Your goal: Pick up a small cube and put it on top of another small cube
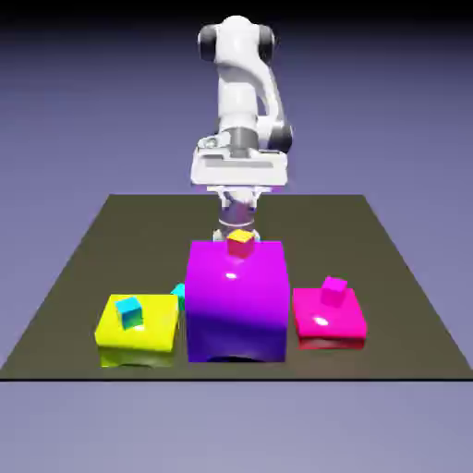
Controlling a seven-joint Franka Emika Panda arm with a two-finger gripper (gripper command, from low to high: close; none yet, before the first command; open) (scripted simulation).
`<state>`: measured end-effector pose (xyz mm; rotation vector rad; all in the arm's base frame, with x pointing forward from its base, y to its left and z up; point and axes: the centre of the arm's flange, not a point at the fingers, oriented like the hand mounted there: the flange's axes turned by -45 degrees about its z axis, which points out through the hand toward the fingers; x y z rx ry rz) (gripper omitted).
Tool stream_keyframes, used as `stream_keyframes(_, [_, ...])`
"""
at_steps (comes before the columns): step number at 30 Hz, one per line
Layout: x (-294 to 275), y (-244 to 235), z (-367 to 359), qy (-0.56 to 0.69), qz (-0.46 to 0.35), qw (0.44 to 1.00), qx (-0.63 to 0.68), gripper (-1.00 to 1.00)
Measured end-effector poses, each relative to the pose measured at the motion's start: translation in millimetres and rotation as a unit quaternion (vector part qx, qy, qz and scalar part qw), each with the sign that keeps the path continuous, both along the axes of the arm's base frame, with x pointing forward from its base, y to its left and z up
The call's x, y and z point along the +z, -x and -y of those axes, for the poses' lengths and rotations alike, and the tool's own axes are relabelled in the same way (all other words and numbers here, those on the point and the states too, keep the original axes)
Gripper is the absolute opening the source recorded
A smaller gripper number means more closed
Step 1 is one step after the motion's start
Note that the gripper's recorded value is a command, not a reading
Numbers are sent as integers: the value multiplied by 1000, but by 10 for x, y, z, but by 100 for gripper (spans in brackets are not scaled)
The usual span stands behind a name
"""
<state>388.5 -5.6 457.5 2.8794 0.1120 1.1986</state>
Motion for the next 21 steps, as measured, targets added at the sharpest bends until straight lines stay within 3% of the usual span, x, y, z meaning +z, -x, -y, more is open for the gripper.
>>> stream_keyframes(21, [-727, 386, 1546, 83, -85, 977, 175, 0])
